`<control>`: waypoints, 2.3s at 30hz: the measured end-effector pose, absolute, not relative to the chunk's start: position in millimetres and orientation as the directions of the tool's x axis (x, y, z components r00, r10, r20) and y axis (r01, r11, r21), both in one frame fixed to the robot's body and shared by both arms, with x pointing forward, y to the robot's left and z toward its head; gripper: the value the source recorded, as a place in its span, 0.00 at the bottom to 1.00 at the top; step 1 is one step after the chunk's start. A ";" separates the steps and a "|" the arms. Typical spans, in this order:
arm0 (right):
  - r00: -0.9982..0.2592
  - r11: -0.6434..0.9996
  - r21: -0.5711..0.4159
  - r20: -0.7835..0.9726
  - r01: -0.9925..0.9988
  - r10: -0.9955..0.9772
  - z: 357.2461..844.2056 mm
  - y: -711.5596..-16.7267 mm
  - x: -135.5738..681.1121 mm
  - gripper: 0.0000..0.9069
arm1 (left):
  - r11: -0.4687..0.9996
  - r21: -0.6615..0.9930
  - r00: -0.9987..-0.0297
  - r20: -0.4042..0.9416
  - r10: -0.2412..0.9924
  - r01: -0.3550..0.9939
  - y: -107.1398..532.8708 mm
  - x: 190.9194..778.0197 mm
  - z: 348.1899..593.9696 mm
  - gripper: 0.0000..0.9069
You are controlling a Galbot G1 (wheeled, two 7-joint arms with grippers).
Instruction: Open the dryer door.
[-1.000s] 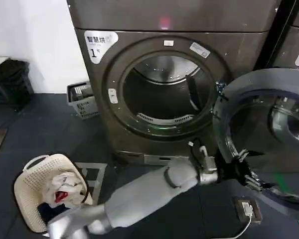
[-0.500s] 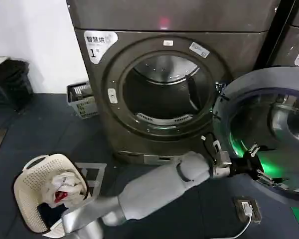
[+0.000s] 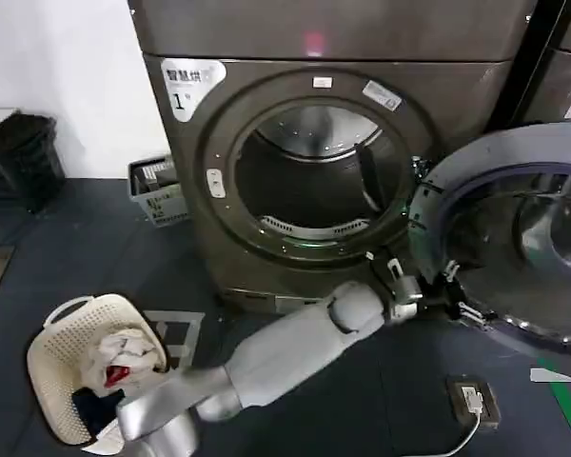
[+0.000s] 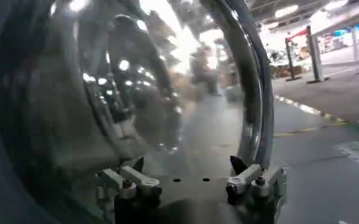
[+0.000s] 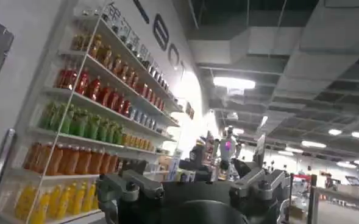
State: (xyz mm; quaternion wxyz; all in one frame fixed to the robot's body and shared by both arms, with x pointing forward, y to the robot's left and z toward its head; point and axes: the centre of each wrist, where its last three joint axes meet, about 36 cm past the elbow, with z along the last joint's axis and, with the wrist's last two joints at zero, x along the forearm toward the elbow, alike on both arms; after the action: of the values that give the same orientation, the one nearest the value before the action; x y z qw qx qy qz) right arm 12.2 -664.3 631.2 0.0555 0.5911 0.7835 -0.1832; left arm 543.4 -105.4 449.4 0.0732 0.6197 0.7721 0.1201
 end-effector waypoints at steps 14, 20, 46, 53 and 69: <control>-0.303 0.243 -0.220 -0.302 0.945 0.904 631.9 -668.1 12.4 1.00 | 0.171 0.284 -0.185 0.026 0.982 0.944 -106.6 540.7 448.3 1.00; -0.307 0.246 -0.221 -0.316 0.944 0.898 632.7 -670.5 12.5 1.00 | 0.142 0.306 -0.119 -0.092 0.989 0.941 -111.8 532.2 457.0 1.00; -0.304 0.152 -0.359 -0.418 0.921 0.856 670.9 -655.3 7.0 1.00 | 0.024 0.438 0.000 -0.055 0.999 0.899 49.3 500.6 414.0 1.00; -0.258 0.059 -0.405 -0.458 0.912 0.851 687.1 -647.7 -3.4 1.00 | -0.037 0.541 -0.102 0.224 0.969 0.840 177.6 500.1 438.1 1.00; -0.235 0.032 -0.383 -0.498 0.923 0.835 696.3 -644.5 -7.3 1.00 | -0.051 0.574 -0.440 0.679 0.588 0.817 412.6 474.4 487.0 1.00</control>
State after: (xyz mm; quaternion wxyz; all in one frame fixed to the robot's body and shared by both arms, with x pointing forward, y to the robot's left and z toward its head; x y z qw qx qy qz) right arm -7.3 -644.5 696.3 0.0679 0.6148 0.7151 -0.3258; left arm 474.4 412.6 487.0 -0.1128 0.5168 0.6795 0.5083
